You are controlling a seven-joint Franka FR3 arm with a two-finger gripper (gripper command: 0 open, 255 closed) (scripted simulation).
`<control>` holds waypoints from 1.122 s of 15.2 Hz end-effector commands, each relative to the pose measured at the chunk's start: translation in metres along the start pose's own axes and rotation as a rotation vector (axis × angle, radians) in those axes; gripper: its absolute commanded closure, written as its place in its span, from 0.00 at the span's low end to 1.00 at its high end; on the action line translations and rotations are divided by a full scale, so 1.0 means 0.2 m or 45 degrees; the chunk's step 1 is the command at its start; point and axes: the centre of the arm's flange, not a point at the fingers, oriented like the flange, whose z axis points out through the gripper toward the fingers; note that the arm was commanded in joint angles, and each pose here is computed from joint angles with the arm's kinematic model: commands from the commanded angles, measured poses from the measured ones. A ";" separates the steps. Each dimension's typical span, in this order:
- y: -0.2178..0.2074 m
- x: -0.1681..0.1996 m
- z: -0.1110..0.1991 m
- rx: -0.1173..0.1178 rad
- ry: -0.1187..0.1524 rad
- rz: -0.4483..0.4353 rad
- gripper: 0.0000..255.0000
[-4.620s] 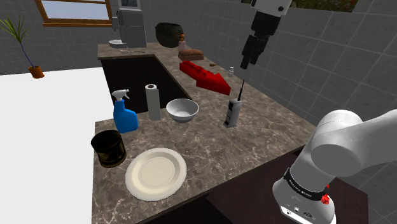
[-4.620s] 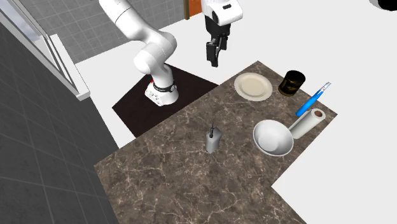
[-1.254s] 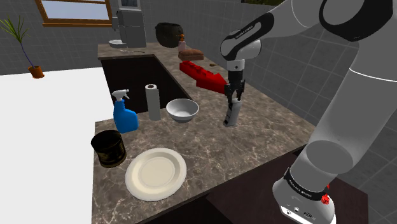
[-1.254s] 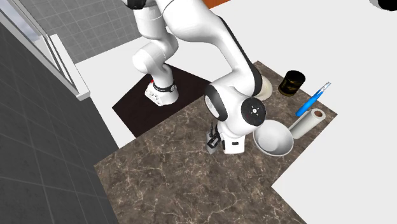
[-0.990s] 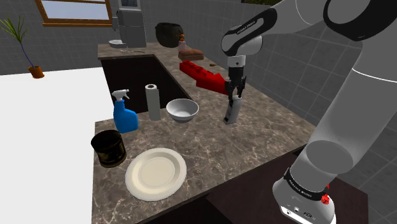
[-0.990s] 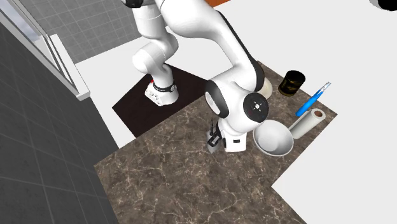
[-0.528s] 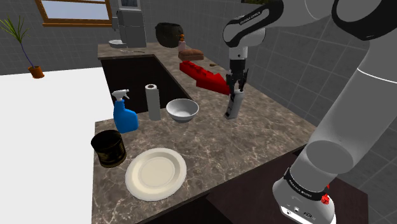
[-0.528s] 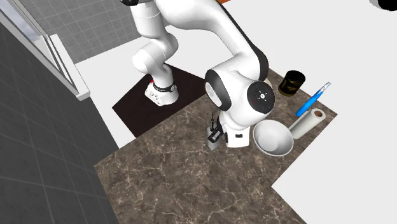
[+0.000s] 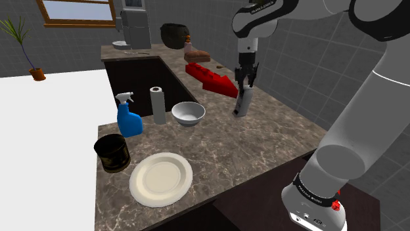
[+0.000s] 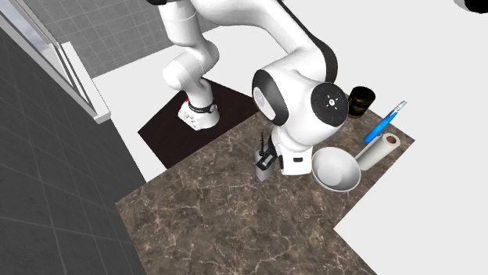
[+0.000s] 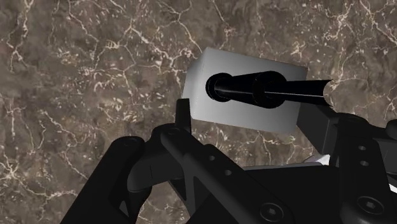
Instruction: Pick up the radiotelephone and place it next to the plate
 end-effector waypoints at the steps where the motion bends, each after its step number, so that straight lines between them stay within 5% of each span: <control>1: -0.01 -0.02 -0.06 0.000 0.000 0.000 1.00; 17: -0.04 -0.14 -0.46 0.000 0.000 0.000 1.00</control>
